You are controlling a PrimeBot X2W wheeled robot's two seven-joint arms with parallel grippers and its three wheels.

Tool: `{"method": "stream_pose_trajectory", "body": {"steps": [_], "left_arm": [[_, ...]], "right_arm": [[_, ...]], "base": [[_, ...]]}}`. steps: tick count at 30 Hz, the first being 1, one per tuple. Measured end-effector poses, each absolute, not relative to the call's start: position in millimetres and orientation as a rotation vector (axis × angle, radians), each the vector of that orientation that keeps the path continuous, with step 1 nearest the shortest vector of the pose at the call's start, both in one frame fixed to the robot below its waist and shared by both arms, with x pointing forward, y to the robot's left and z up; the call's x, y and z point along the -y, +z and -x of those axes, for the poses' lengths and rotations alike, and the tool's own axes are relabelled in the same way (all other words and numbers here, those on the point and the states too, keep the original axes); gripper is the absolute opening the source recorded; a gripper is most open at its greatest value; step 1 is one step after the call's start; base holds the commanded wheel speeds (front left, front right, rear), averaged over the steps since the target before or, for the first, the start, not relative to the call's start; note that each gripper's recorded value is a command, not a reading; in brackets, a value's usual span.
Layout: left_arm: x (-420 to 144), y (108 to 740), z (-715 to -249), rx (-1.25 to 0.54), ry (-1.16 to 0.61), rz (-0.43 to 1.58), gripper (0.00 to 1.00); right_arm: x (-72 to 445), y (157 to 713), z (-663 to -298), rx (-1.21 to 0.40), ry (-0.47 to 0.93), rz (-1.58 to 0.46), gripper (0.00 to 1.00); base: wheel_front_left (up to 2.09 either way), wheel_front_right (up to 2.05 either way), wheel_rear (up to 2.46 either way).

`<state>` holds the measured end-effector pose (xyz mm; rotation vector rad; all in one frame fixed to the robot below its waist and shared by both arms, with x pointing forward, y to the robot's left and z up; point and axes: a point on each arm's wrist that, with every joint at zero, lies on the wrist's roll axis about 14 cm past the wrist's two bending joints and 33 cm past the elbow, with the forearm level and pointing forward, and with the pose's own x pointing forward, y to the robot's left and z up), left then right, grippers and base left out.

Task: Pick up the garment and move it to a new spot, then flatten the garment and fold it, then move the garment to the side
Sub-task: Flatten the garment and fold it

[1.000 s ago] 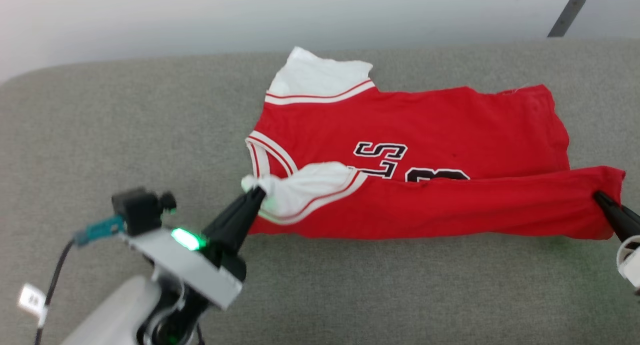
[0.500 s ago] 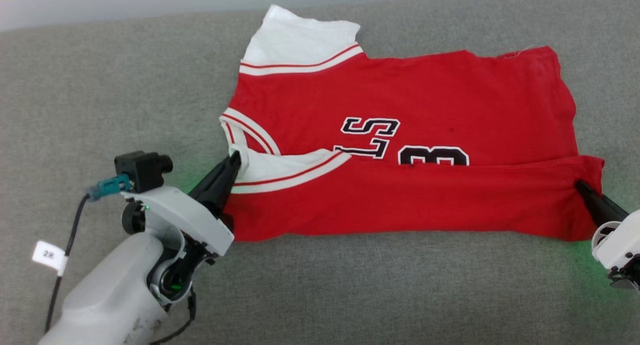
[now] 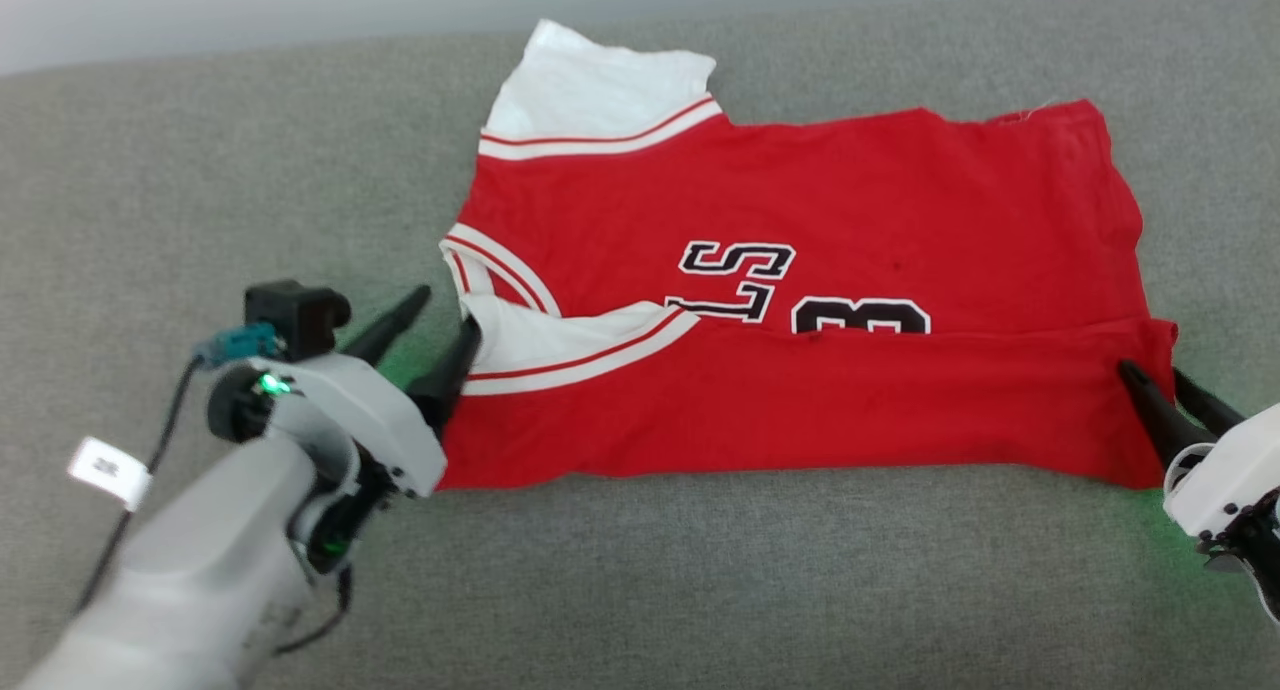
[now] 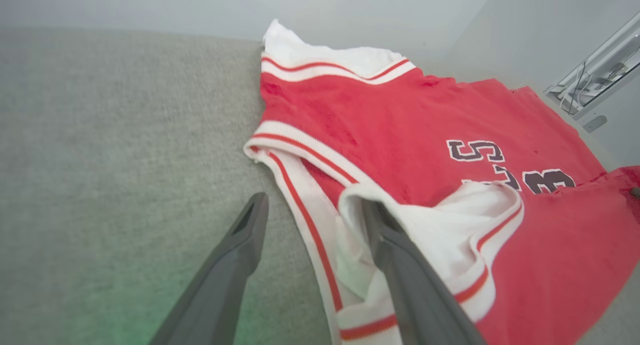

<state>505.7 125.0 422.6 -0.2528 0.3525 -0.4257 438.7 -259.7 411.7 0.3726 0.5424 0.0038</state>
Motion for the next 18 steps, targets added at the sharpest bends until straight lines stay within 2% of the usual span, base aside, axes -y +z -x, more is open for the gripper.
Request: {"method": "stream_pose_trajectory", "body": {"steps": [6, 9, 12, 13, 18], "left_arm": [[-150.4, 462.6, -512.3, -0.318, -0.45, 0.081, 1.0], [-160.2, 475.5, -509.9, -0.367, -0.458, 0.001, 1.0], [-156.5, 470.2, -496.2, -0.517, -0.473, -0.024, 1.0], [-156.5, 470.2, -496.2, -0.517, -0.473, -0.024, 1.0], [-136.9, 444.7, -456.4, -0.83, -0.533, -0.031, 1.0]], "right_arm": [[272.4, 441.1, -436.8, -0.441, -0.01, -0.387, 1.0], [274.4, 452.1, -432.9, -0.408, -0.01, -0.391, 1.0], [275.2, 459.8, -428.9, -0.388, -0.007, -0.391, 1.0], [275.2, 459.8, -428.9, -0.388, -0.007, -0.391, 1.0], [270.0, 462.0, -422.5, -0.386, 0.006, -0.396, 1.0]], "base": [[0.0, 0.0, 0.0], [0.0, 0.0, 0.0], [0.0, 0.0, 0.0], [0.0, 0.0, 0.0], [0.0, 0.0, 0.0]]}}
